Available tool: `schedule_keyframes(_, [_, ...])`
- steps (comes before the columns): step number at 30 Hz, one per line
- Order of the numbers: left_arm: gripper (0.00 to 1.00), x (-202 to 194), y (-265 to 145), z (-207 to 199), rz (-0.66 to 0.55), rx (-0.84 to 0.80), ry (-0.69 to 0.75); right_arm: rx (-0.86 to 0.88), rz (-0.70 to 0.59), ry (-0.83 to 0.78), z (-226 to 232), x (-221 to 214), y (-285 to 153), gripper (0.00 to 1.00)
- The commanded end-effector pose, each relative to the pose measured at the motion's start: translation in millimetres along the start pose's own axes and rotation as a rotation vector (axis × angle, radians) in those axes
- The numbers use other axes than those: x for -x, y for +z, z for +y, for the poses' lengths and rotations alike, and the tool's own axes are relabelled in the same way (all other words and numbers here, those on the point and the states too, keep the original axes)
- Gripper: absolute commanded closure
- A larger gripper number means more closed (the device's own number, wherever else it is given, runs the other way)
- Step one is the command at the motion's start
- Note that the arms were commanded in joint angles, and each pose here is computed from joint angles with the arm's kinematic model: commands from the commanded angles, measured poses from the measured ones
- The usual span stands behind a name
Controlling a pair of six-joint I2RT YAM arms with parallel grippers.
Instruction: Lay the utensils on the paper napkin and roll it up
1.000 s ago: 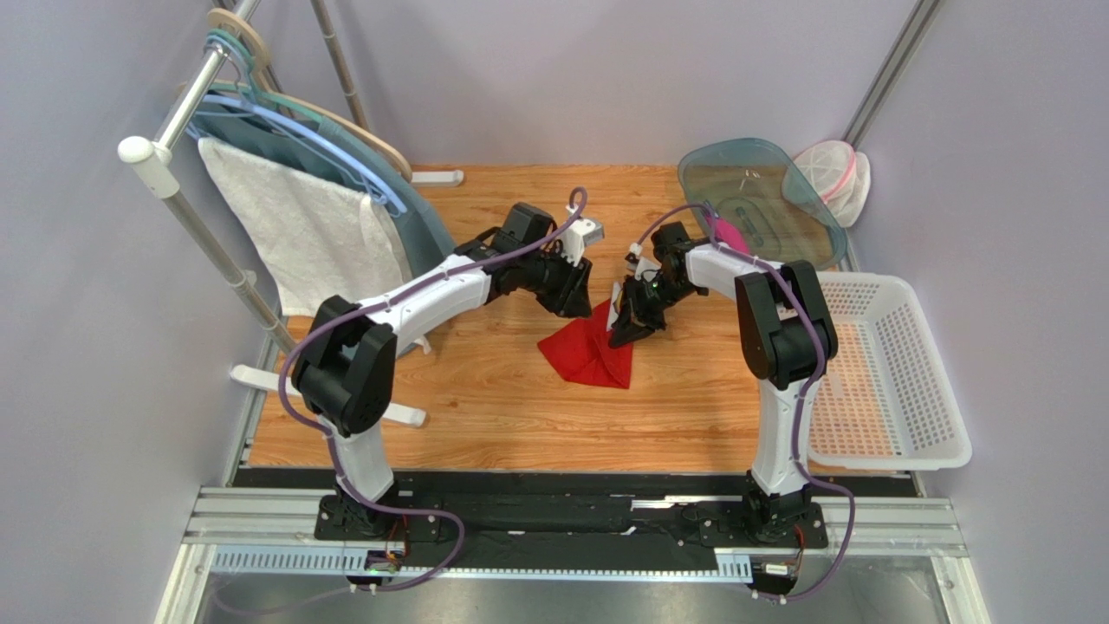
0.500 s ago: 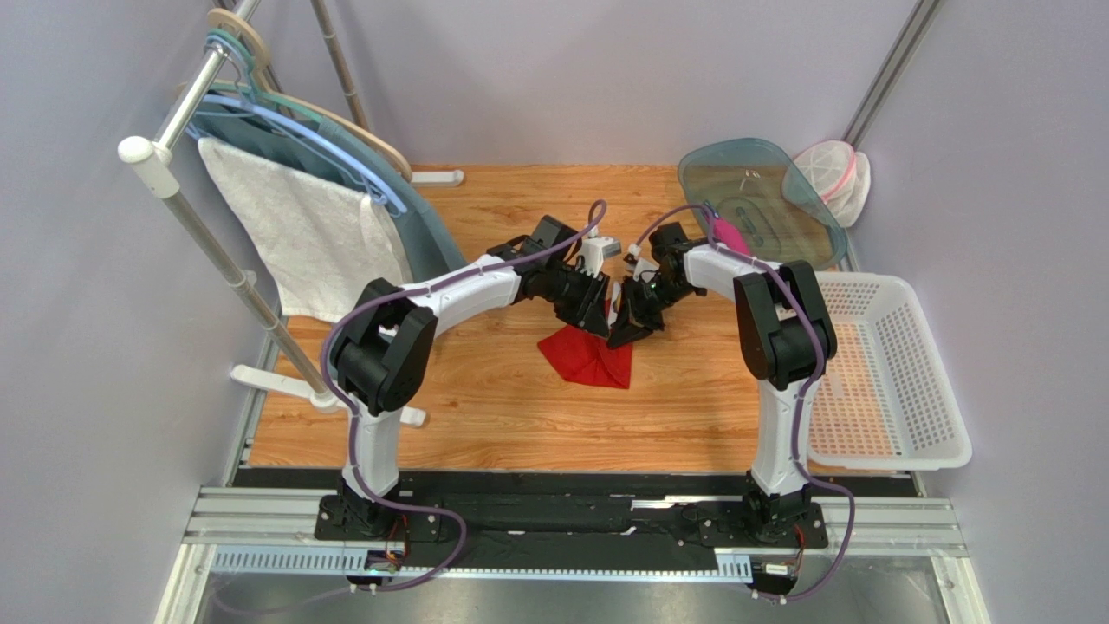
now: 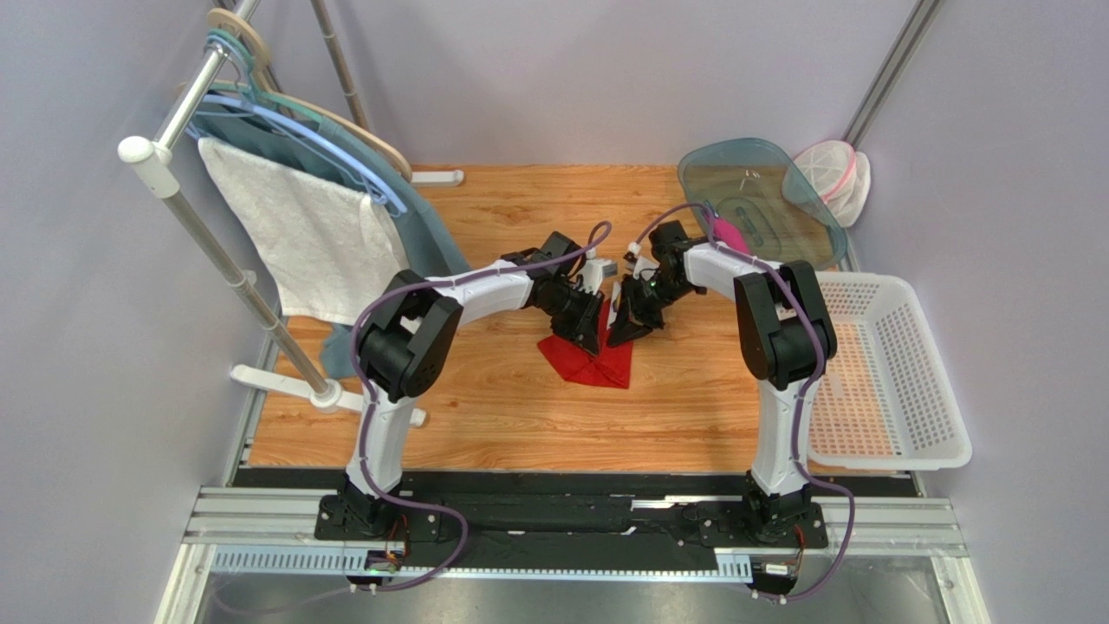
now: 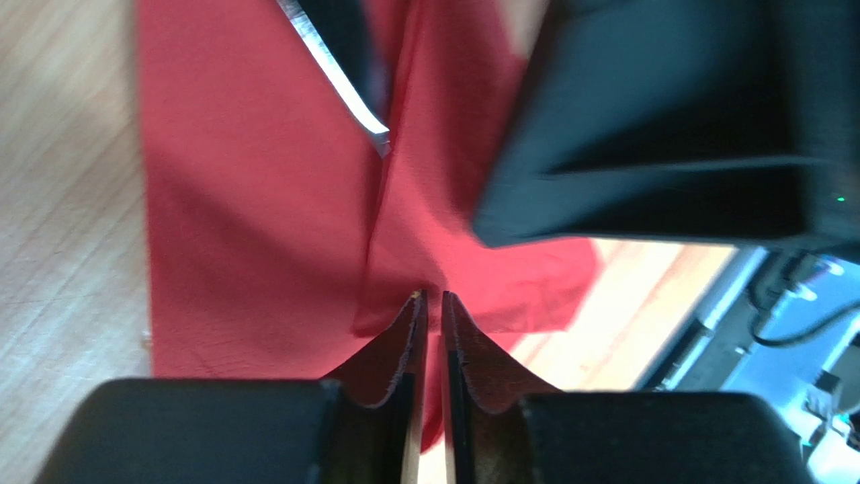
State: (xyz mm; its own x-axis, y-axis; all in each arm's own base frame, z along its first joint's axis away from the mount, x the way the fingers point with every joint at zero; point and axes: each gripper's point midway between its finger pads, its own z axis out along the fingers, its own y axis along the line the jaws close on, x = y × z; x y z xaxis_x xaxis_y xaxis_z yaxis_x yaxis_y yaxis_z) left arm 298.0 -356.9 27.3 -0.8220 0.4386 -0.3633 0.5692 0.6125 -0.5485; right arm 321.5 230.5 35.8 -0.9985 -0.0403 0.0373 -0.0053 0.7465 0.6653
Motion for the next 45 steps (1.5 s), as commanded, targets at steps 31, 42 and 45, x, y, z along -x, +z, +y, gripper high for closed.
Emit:
schedule_keyframes(31, [0.87,-16.5,3.8,17.9,0.01,0.048,-0.151,-0.232,-0.121,0.058,-14.9,10.6,32.7,1.0])
schedule_keyframes(42, [0.61,36.9,-57.5,-11.9,-0.344,-0.119,-0.103,-0.274,-0.017,-0.062,-40.8,-1.3,40.0,1.0])
schedule_keyframes(45, [0.58,45.2,-70.0,-28.6,-0.389,-0.179,-0.049,-0.247,-0.003,-0.116,-36.0,-2.3,37.8,1.0])
